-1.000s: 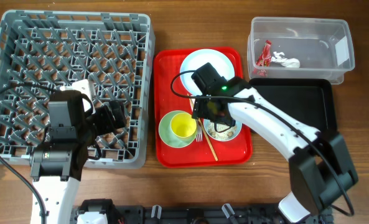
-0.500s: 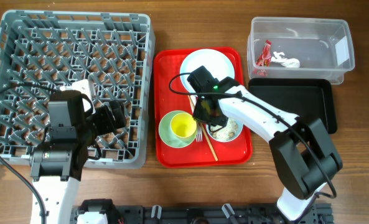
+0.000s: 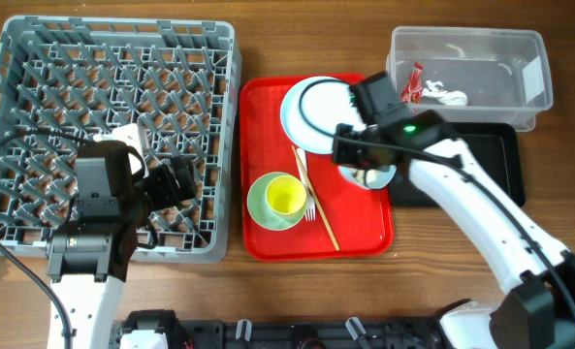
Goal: Sort waste into correct bins and load items into the dishwasher rack
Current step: 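Grasp the light blue rice bowl with the right gripper, carry it over the black tray, then tip the light blue bowl to pour rice onto the black tray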
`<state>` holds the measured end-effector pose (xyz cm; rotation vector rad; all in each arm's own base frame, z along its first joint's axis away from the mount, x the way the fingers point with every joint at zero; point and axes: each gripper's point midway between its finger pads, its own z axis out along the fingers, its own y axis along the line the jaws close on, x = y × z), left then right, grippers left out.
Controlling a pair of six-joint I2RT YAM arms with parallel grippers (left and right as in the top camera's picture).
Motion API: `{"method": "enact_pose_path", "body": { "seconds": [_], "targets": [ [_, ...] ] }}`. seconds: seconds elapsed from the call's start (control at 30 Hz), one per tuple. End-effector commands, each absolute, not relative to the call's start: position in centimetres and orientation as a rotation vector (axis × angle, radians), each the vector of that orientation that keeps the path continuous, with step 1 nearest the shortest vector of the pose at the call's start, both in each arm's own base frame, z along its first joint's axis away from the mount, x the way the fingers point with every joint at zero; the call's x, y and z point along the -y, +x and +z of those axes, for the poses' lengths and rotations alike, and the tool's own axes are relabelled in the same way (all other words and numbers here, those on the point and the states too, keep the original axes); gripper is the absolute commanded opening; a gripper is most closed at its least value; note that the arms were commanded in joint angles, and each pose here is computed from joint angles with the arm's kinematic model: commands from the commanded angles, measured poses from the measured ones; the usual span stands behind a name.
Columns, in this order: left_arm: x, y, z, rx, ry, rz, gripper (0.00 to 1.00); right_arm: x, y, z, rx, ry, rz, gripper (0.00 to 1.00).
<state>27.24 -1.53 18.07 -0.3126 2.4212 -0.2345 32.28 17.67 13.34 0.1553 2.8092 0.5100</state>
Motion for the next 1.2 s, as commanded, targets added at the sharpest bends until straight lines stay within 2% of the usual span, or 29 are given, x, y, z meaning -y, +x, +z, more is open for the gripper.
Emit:
{"method": "enact_pose_path", "body": {
  "seconds": [0.0, 0.27, 0.43, 0.53, 0.83, 0.9, 1.17],
  "targets": [
    [1.9, 27.5, 19.1, -2.395, -0.303, -0.260, 1.00, -16.1, 33.5, 15.8, -2.749, 0.069, 0.745, 0.04],
    [1.9, 27.5, 19.1, -2.395, -0.303, -0.260, 1.00, -9.0, 35.8, 15.5, -2.639, 0.156, 1.126, 0.04],
    [1.9, 27.5, 19.1, -2.395, -0.303, -0.260, 1.00, -7.1, 36.8, 12.1, -2.625, 0.349, 1.378, 0.04],
    [1.9, 27.5, 19.1, -2.395, -0.303, -0.260, 1.00, -5.8, 37.4, 12.3, -2.506, 0.469, 1.601, 0.04],
    [1.9, 27.5, 19.1, -2.395, -0.303, -0.260, 1.00, 0.8, 38.3, 16.8, -2.100, 0.786, 1.941, 0.04],
    [1.9, 27.5, 19.1, -2.395, -0.303, -0.260, 1.00, 1.0, 38.1, 19.7, -1.930, 0.733, 2.121, 0.04],
    [1.9, 27.5, 19.1, -2.395, -0.303, -0.260, 1.00, 1.4, 38.9, 20.1, -1.920, 0.994, 2.272, 0.04]
  ]
}}
